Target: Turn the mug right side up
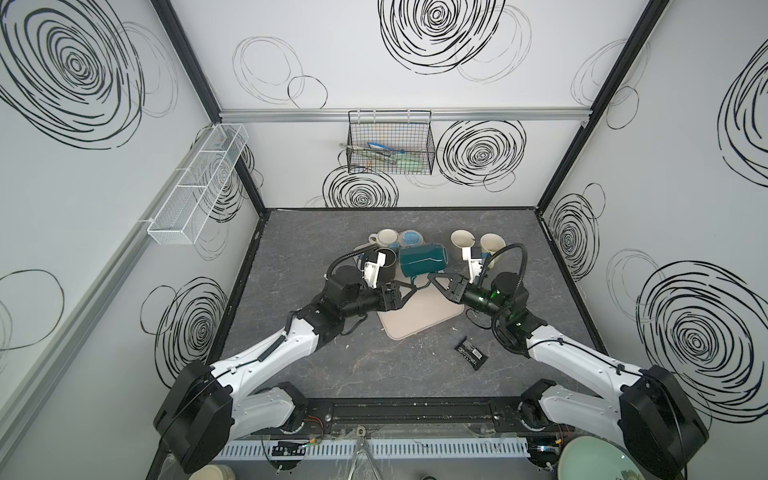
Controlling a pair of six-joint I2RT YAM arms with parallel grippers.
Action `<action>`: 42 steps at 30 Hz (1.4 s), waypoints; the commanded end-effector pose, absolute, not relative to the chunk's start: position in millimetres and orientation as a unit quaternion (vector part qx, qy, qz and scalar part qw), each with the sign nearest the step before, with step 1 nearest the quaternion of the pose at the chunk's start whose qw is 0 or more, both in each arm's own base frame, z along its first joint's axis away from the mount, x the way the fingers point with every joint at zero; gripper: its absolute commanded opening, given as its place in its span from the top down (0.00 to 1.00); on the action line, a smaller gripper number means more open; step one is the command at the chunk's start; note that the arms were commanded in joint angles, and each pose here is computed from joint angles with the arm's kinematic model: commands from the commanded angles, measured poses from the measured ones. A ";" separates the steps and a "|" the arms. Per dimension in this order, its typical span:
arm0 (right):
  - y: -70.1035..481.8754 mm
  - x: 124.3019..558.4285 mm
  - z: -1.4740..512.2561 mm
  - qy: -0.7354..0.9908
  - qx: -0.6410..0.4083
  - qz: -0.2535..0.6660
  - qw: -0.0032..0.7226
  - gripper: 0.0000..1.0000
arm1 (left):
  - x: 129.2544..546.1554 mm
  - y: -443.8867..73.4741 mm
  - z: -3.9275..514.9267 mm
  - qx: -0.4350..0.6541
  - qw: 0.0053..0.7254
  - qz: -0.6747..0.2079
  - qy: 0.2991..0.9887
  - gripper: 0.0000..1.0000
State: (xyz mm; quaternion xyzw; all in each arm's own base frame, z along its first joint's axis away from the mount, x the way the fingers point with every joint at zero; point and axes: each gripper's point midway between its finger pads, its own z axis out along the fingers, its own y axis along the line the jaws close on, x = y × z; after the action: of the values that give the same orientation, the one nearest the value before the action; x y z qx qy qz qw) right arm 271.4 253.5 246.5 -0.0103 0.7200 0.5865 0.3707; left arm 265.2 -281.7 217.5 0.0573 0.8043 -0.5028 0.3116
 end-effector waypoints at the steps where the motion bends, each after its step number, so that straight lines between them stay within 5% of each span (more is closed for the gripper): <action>1: 255.0 264.6 294.1 0.654 -0.040 0.628 0.421 1.00 | 268.1 -292.0 246.4 0.074 0.333 -0.531 0.776 0.15; 42: 256.1 249.8 292.1 0.633 -0.033 0.662 0.399 1.00 | 267.9 -317.0 271.0 0.078 0.330 -0.587 0.736 0.42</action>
State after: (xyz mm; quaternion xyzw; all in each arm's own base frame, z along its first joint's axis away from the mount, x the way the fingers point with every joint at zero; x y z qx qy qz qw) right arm 261.4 257.9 243.3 0.0084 0.6982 0.6234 0.3519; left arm 266.5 -308.2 234.2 0.0604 0.7779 -0.5492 0.2995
